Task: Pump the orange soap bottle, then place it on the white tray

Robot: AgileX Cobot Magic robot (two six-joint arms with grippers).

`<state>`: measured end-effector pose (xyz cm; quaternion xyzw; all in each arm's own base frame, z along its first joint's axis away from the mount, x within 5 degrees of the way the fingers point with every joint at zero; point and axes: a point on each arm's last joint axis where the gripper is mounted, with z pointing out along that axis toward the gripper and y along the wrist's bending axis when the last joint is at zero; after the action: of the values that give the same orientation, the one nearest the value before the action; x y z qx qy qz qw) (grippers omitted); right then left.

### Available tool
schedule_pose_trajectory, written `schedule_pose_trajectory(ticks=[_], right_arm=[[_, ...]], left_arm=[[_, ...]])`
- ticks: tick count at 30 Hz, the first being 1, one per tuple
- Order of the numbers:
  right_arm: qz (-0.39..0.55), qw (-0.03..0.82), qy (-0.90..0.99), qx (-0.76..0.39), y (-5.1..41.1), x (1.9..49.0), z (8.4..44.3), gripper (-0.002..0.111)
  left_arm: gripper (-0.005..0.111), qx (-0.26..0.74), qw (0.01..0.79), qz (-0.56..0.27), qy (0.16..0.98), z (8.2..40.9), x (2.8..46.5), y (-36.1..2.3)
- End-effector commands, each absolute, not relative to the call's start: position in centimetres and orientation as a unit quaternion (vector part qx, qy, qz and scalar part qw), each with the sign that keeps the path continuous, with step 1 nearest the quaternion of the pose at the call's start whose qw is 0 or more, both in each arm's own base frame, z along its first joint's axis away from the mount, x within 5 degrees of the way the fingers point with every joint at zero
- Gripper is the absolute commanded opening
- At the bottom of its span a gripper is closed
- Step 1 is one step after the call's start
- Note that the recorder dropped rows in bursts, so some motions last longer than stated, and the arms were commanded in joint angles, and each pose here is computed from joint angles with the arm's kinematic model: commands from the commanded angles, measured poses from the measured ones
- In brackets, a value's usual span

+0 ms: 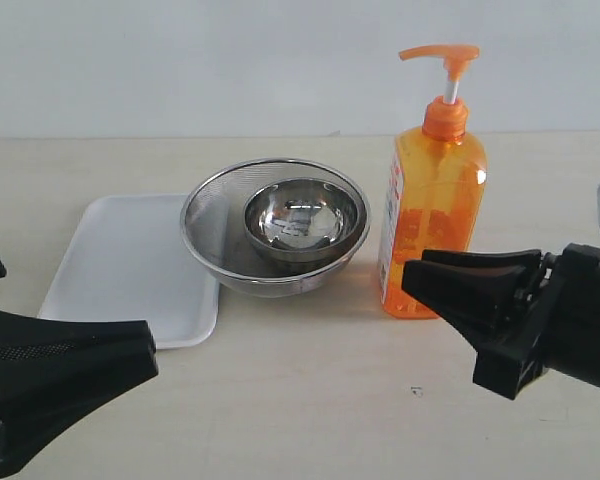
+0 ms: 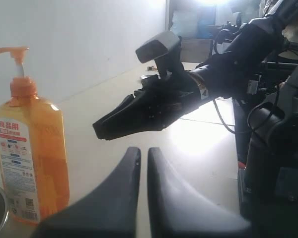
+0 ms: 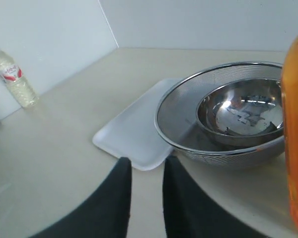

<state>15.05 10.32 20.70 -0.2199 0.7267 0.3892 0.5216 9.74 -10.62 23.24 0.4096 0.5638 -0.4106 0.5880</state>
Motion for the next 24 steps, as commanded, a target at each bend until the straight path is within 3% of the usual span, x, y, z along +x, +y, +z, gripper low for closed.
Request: schedule_pose_trajectory(ticks=[1, 2, 8, 11, 16, 21, 24], right_arm=[[0.375, 0.522, 0.726, -0.245, 10.3, 14.8, 20.8, 0.005], [0.372, 0.522, 0.725, -0.254, 10.4, 14.7, 20.7, 0.0], [0.368, 0.549, 0.705, -0.258, 10.3, 14.5, 21.6, 0.0], [0.346, 0.584, 0.698, -0.23, 9.6, 14.6, 24.5, 0.0], [0.21, 0.616, 0.751, -0.112, 6.3, 14.7, 29.0, 0.0], [0.109, 0.597, 0.794, -0.04, 3.8, 14.1, 28.5, 0.0], [0.107, 0.58, 0.804, -0.079, 4.2, 14.0, 28.1, 0.0]], left_arm=[[0.005, 0.41, 0.588, -0.408, 0.566, 23.1, 9.6, -10.6], [0.005, 0.41, 0.588, -0.408, 0.566, 23.1, 9.6, -10.6], [0.005, 0.41, 0.588, -0.408, 0.566, 23.1, 9.6, -10.6], [0.005, 0.41, 0.588, -0.408, 0.566, 23.1, 9.6, -10.6], [0.005, 0.41, 0.588, -0.408, 0.566, 23.1, 9.6, -10.6], [0.005, 0.41, 0.588, -0.408, 0.566, 23.1, 9.6, -10.6], [0.005, 0.409, 0.588, -0.408, 0.566, 23.1, 9.7, -10.6]])
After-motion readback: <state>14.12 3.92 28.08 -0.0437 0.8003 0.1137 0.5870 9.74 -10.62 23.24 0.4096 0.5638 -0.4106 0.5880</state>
